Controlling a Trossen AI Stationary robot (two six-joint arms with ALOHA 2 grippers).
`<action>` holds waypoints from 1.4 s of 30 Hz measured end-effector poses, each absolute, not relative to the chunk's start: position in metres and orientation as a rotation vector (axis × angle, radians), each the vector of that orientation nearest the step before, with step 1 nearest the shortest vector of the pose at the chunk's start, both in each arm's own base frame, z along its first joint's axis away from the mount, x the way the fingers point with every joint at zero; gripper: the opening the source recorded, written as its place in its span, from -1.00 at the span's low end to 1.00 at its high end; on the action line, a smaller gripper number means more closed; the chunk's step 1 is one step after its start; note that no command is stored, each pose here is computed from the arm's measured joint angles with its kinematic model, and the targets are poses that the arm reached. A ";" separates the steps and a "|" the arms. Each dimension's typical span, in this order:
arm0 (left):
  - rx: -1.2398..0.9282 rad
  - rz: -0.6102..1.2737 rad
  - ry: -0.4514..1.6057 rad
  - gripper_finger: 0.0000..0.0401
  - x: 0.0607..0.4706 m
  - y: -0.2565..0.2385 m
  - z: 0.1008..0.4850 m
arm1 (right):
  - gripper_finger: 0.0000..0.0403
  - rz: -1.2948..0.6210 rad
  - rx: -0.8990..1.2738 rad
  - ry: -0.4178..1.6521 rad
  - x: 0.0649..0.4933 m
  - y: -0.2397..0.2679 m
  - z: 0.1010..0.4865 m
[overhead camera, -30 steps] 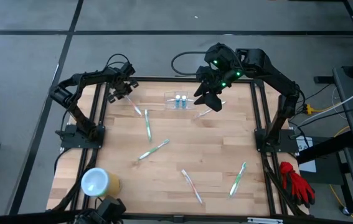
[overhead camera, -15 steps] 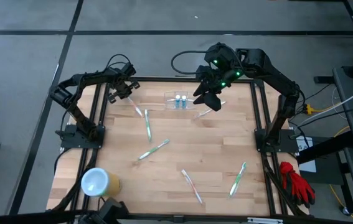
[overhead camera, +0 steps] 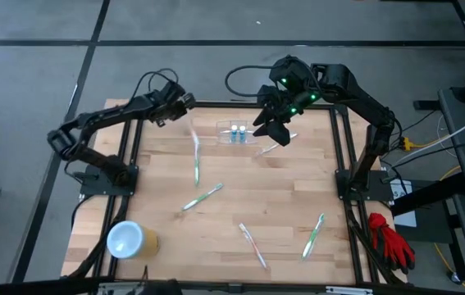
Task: Pick & Place toothbrushing station
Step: Put the top left orange toothbrush into the transparent organizer
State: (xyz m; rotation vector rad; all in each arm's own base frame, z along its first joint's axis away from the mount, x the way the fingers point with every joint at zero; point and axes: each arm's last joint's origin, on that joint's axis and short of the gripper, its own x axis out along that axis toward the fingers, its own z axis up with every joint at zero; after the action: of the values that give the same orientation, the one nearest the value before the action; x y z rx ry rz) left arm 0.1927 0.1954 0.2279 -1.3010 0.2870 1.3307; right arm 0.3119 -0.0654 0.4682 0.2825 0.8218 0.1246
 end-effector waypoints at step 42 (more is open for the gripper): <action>-0.564 1.188 -0.103 -0.99 0.306 0.110 0.246 | -0.04 0.113 0.322 0.807 0.314 -0.064 0.469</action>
State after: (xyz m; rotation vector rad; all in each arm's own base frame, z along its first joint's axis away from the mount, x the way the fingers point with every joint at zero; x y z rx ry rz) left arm 0.3057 0.1102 0.2460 -0.5638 -0.1030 1.1881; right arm 0.3135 -0.0643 0.4694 0.3215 0.8073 0.1131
